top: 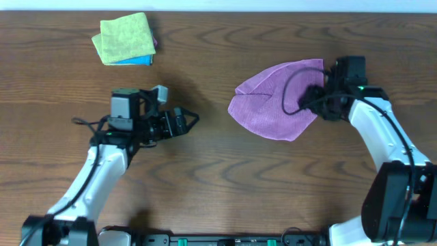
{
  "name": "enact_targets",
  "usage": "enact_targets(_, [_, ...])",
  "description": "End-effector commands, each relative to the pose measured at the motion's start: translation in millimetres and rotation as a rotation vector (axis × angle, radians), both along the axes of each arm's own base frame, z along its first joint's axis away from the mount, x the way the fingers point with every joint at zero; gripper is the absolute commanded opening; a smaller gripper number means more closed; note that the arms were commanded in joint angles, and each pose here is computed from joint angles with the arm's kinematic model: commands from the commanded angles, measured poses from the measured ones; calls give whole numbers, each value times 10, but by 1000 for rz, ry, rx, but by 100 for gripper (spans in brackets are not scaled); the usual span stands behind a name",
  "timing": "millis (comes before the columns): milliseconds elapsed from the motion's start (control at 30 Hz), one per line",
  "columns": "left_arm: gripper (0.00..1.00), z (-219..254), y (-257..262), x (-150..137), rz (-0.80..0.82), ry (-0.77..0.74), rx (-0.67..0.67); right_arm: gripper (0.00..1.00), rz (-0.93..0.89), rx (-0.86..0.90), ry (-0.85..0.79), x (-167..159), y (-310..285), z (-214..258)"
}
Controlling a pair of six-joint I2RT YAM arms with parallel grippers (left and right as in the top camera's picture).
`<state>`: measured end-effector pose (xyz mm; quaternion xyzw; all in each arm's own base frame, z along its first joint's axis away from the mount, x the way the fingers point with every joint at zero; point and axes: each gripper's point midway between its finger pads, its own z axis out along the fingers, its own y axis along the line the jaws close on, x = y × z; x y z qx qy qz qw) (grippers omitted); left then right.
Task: Fold the cloth
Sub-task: 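Regrasp the cloth's top edge with the right gripper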
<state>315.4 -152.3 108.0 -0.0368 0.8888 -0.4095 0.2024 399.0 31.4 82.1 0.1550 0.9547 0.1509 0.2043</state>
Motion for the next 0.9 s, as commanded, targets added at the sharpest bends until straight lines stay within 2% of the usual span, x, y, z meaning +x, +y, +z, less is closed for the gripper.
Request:
enact_targets(0, [96,12,-96,66,-21,-16,-6,61,108,74,-82,146,376,107])
enact_targets(200, [96,141,-111,188,-21,-84,-15,62,136,153,-130,425,772,-95])
enact_targets(500, [95,251,-131,250,-27,-114,-25,61,141,213,-79,742,1048,-555])
enact_targets(700, [95,266,-133,260,-26,-118,-26,58,134,240,-104,940,1137,-555])
enact_targets(867, [95,266,-132,261,-26,-119,-25,56,145,247,-117,965,1199,-508])
